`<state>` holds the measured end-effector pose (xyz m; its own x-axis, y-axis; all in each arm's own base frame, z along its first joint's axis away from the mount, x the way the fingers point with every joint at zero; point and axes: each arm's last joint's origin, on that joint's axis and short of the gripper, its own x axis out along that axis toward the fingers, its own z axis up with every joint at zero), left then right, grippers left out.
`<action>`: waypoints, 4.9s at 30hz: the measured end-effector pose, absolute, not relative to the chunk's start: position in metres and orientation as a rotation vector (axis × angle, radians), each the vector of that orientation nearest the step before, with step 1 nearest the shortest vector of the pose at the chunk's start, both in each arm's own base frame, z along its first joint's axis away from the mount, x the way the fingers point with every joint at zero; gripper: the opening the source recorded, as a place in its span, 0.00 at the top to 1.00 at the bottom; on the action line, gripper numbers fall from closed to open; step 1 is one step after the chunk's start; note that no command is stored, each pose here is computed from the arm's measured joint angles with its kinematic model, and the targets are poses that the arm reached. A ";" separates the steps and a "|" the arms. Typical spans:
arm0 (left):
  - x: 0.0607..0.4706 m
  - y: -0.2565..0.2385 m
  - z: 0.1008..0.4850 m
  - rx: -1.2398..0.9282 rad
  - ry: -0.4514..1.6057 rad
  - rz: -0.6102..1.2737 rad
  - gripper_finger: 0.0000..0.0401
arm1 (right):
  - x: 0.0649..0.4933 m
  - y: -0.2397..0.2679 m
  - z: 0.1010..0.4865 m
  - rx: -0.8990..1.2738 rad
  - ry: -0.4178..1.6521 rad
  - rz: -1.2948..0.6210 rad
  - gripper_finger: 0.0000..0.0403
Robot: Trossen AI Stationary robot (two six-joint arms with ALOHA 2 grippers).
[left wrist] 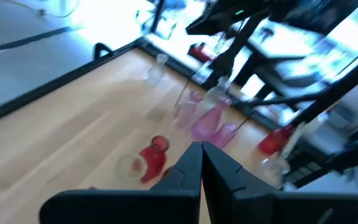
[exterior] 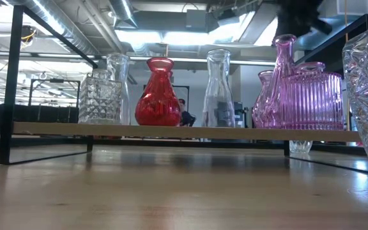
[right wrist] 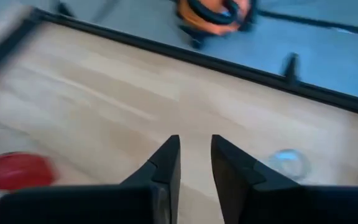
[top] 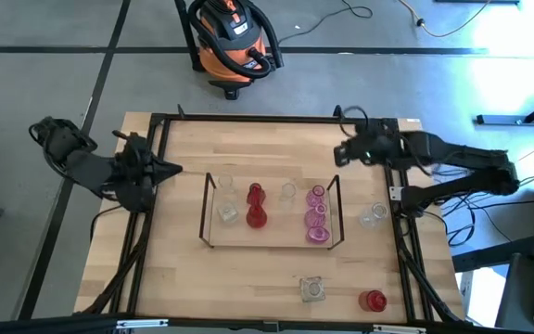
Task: Sort vases onto shelf
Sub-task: Put the transparent flower vase on the shelf aligned with the other transparent flower vase
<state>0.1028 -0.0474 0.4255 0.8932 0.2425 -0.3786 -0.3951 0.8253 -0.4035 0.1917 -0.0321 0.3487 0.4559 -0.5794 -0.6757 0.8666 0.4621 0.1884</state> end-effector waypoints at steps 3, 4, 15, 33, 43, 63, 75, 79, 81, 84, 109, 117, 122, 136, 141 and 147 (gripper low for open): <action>0.099 -0.044 0.401 -0.546 0.246 0.346 1.00 | 0.189 -0.058 0.342 0.592 0.660 -1.024 0.79; 0.100 -0.043 0.392 -0.556 0.225 0.359 1.00 | 0.187 -0.067 0.339 0.608 0.686 -1.049 0.77; 0.127 -0.049 0.342 -0.638 0.102 0.427 1.00 | 0.172 -0.143 0.314 0.764 0.898 -1.115 0.60; 0.136 -0.046 0.345 -0.681 0.048 0.458 1.00 | 0.171 -0.153 0.241 0.799 1.271 -1.101 0.66; 0.137 -0.047 0.348 -0.699 0.026 0.447 1.00 | 0.171 -0.148 0.208 0.894 1.218 -0.990 0.68; 0.137 -0.047 0.348 -0.698 0.018 0.456 1.00 | 0.180 -0.154 0.277 0.798 1.201 -0.846 0.97; 0.136 -0.045 0.348 -0.685 -0.018 0.519 1.00 | 0.210 -0.100 0.398 0.537 1.019 -0.531 0.99; 0.136 -0.042 0.349 -0.679 -0.039 0.560 1.00 | 0.227 -0.072 0.423 0.466 0.956 -0.402 0.99; 0.137 -0.040 0.349 -0.679 -0.043 0.572 1.00 | 0.237 -0.058 0.432 0.434 0.940 -0.338 0.99; 0.137 -0.038 0.349 -0.679 -0.049 0.589 1.00 | 0.256 -0.038 0.439 0.390 0.938 -0.245 0.99; 0.139 -0.037 0.348 -0.693 -0.009 0.533 1.00 | 0.377 0.045 0.379 0.303 1.307 0.172 1.00; 0.142 -0.040 0.346 -0.692 0.022 0.499 1.00 | 0.402 0.040 0.345 0.348 1.398 0.169 1.00; 0.144 -0.042 0.344 -0.692 0.060 0.459 1.00 | 0.411 0.035 0.324 0.414 1.464 0.133 1.00; 0.145 -0.043 0.342 -0.695 0.107 0.404 1.00 | 0.407 0.032 0.276 0.444 1.615 -0.010 1.00; 0.145 -0.043 0.342 -0.690 0.112 0.406 1.00 | 0.411 0.032 0.276 0.456 1.578 -0.013 1.00; 0.144 -0.043 0.341 -0.683 0.122 0.410 1.00 | 0.411 0.032 0.276 0.456 1.580 -0.013 1.00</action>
